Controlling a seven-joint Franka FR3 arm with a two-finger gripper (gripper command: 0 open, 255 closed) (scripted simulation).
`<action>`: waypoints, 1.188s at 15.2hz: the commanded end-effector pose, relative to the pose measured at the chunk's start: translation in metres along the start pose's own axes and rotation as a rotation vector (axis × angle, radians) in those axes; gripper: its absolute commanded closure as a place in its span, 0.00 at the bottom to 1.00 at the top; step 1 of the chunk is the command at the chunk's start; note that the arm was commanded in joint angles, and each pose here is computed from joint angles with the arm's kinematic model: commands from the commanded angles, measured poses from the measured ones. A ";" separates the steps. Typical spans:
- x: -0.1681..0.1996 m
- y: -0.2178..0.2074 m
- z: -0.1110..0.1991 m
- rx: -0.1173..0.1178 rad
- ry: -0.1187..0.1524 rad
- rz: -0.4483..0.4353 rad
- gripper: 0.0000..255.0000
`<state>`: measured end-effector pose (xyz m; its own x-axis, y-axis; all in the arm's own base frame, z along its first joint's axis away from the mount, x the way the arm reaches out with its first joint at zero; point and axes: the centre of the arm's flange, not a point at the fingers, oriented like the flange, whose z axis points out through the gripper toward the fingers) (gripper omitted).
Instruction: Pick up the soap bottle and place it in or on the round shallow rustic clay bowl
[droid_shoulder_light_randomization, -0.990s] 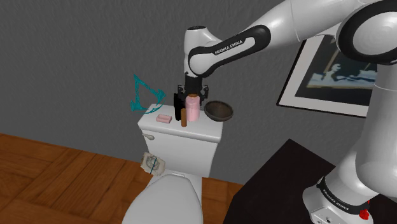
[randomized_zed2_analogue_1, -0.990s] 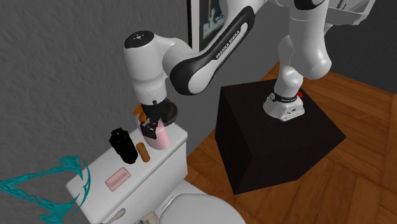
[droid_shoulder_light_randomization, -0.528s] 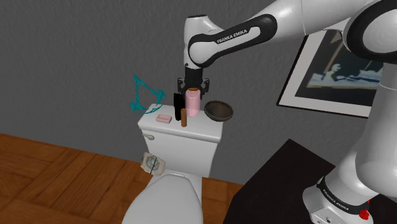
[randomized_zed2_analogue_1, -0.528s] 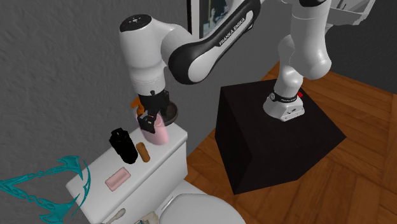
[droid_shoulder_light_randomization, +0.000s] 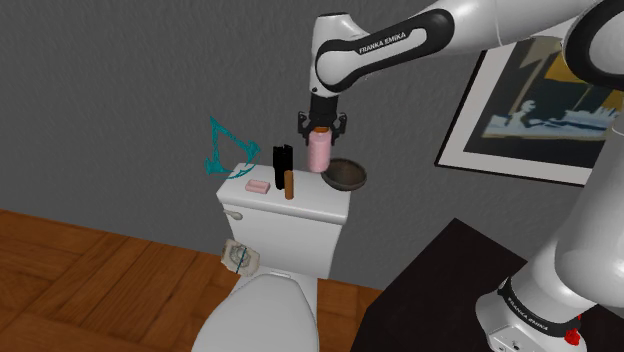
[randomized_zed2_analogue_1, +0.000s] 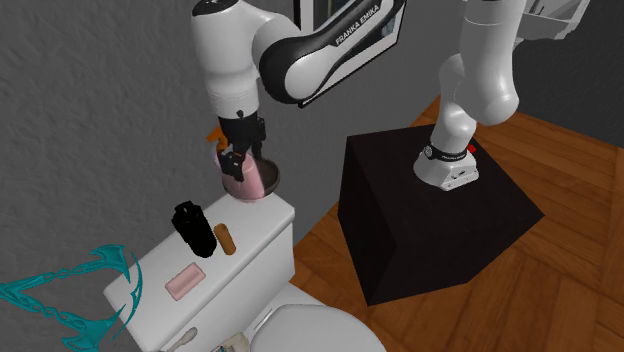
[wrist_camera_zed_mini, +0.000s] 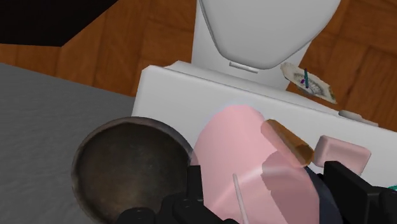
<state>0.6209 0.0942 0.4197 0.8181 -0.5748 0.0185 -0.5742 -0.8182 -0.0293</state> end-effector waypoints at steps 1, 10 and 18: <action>0.017 0.023 -0.002 0.000 0.000 -0.001 1.00; 0.063 0.101 0.003 0.000 0.000 -0.001 1.00; 0.063 0.102 0.045 0.000 0.000 -0.001 1.00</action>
<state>0.6144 -0.0257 0.3780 0.8188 -0.5738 0.0180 -0.5733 -0.8188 -0.0291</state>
